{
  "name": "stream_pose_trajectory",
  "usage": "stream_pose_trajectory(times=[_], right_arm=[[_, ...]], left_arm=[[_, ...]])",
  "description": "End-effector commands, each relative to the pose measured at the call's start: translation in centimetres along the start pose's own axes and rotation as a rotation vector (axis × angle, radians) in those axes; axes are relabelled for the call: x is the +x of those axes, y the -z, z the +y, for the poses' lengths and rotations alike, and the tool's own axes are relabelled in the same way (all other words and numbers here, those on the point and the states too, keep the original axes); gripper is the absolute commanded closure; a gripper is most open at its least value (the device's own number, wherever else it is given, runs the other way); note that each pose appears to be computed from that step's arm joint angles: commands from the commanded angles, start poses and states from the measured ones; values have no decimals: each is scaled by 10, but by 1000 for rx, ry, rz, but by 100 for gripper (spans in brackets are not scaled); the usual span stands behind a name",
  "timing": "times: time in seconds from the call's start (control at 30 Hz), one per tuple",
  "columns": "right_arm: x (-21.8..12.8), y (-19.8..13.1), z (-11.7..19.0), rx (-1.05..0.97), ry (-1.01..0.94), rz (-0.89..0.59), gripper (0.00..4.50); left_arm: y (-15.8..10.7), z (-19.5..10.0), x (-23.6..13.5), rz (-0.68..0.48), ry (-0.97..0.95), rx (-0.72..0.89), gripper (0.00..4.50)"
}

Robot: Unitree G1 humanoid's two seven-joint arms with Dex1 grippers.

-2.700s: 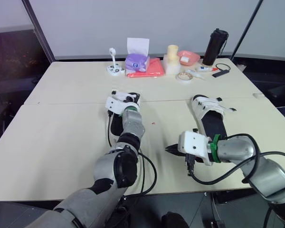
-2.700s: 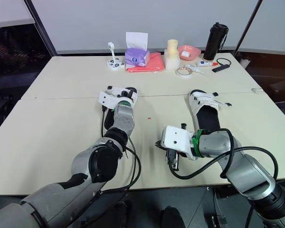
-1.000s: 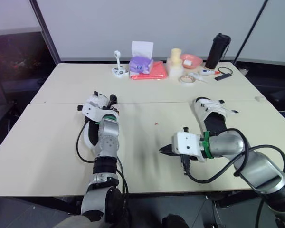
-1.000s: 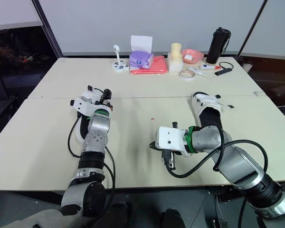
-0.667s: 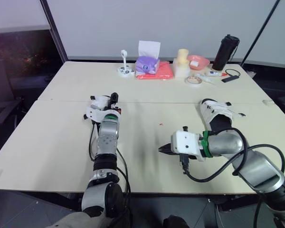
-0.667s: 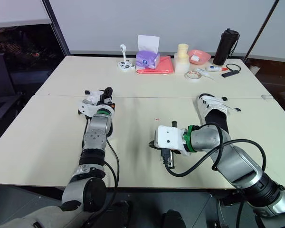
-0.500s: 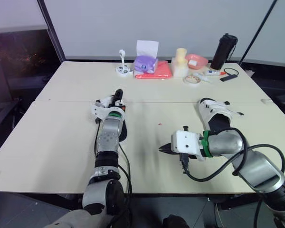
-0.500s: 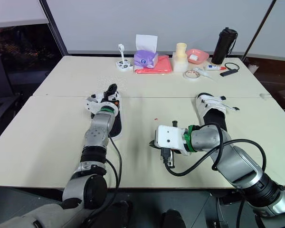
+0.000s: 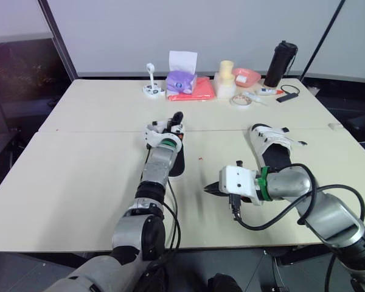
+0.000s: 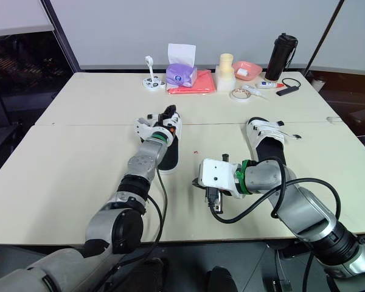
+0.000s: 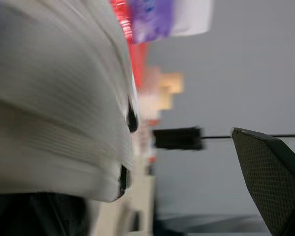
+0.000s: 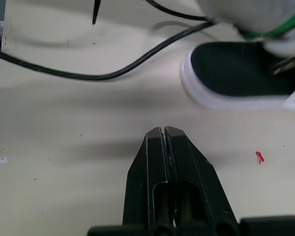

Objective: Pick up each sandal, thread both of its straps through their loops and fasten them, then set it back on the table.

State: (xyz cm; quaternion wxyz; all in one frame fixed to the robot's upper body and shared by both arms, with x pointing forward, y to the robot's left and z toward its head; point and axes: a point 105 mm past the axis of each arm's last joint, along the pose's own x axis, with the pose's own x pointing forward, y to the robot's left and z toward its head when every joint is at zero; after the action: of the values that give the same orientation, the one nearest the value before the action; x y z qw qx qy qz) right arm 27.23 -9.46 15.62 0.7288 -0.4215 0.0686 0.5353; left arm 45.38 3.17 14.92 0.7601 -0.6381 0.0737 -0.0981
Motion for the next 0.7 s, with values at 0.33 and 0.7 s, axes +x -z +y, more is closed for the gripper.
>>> stream_pose_trajectory(times=[0.33, 0.7], right_arm=[[-5, -10, -2, -38, 36, -19, 450], [-1, -12, 0, -44, 16, -29, 450]], left_arm=[[55, -6, -6, 39, -21, 72, 5], [75, 0, -29, 103, -79, 14, 5]])
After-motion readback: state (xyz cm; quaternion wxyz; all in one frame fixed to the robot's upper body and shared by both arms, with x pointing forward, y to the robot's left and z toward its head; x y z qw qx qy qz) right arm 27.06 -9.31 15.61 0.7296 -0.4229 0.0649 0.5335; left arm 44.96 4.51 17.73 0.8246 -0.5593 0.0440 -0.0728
